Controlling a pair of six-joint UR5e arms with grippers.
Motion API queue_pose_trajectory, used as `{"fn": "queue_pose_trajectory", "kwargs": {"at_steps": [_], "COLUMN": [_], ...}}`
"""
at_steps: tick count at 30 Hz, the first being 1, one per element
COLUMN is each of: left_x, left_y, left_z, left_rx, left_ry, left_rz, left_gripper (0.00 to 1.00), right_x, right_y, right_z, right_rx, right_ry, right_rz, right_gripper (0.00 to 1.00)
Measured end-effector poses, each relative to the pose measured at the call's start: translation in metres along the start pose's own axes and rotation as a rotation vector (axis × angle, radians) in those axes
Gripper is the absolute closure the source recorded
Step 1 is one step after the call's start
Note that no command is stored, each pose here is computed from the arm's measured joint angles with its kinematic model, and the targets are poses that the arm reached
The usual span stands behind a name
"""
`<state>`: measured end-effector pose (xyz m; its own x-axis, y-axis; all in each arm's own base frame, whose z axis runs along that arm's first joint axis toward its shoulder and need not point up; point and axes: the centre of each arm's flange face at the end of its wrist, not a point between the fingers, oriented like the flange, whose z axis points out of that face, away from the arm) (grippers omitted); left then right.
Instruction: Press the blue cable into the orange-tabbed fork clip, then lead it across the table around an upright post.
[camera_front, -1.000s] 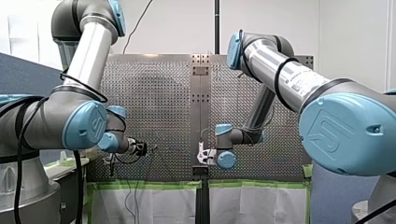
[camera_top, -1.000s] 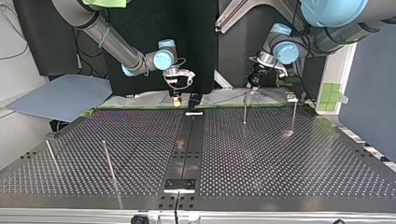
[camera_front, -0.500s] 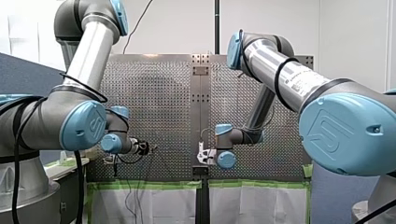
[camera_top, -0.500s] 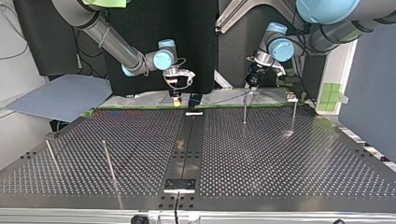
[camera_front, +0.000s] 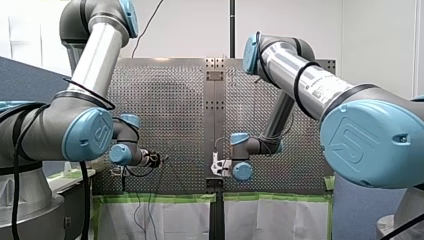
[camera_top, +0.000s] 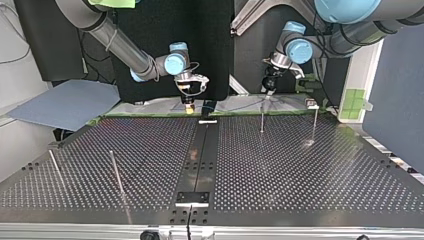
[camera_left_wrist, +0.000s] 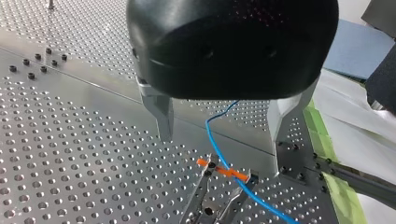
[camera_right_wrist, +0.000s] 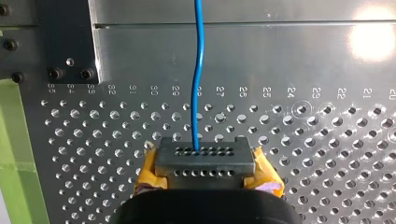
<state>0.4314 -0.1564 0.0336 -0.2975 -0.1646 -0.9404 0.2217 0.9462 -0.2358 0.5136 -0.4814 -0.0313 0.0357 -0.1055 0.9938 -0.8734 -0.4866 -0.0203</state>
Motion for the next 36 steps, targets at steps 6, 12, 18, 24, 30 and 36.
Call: {"fn": "queue_pose_trajectory", "kwargs": {"at_steps": [6, 12, 18, 24, 30, 36], "left_x": [0.001, 0.002, 0.006, 0.012, 0.010, 0.000], "left_y": [-0.002, -0.004, -0.012, -0.023, -0.032, -0.048], "left_z": [0.000, -0.001, -0.004, -0.008, -0.004, 0.012], "left_rx": [0.003, 0.008, 0.020, 0.035, 0.030, 0.033], "left_ry": [0.001, 0.009, 0.044, 0.081, 0.075, 0.028], "left_rz": [0.001, 0.002, 0.023, 0.046, 0.045, 0.028], "left_gripper": [0.00, 0.00, 0.00, 0.00, 0.00, 0.00], "right_x": [0.000, -0.001, -0.001, -0.001, -0.002, -0.002], "right_y": [0.000, 0.000, 0.000, -0.001, -0.002, -0.002], "right_z": [0.000, -0.001, -0.001, -0.001, -0.001, -0.001], "right_rx": [0.000, 0.000, 0.000, 0.002, 0.003, 0.002], "right_ry": [-0.004, -0.005, -0.009, -0.009, -0.008, -0.008], "right_rz": [0.000, -0.001, -0.002, -0.001, 0.000, 0.000], "right_gripper": [1.00, 1.00, 1.00, 1.00, 1.00, 1.00]}}
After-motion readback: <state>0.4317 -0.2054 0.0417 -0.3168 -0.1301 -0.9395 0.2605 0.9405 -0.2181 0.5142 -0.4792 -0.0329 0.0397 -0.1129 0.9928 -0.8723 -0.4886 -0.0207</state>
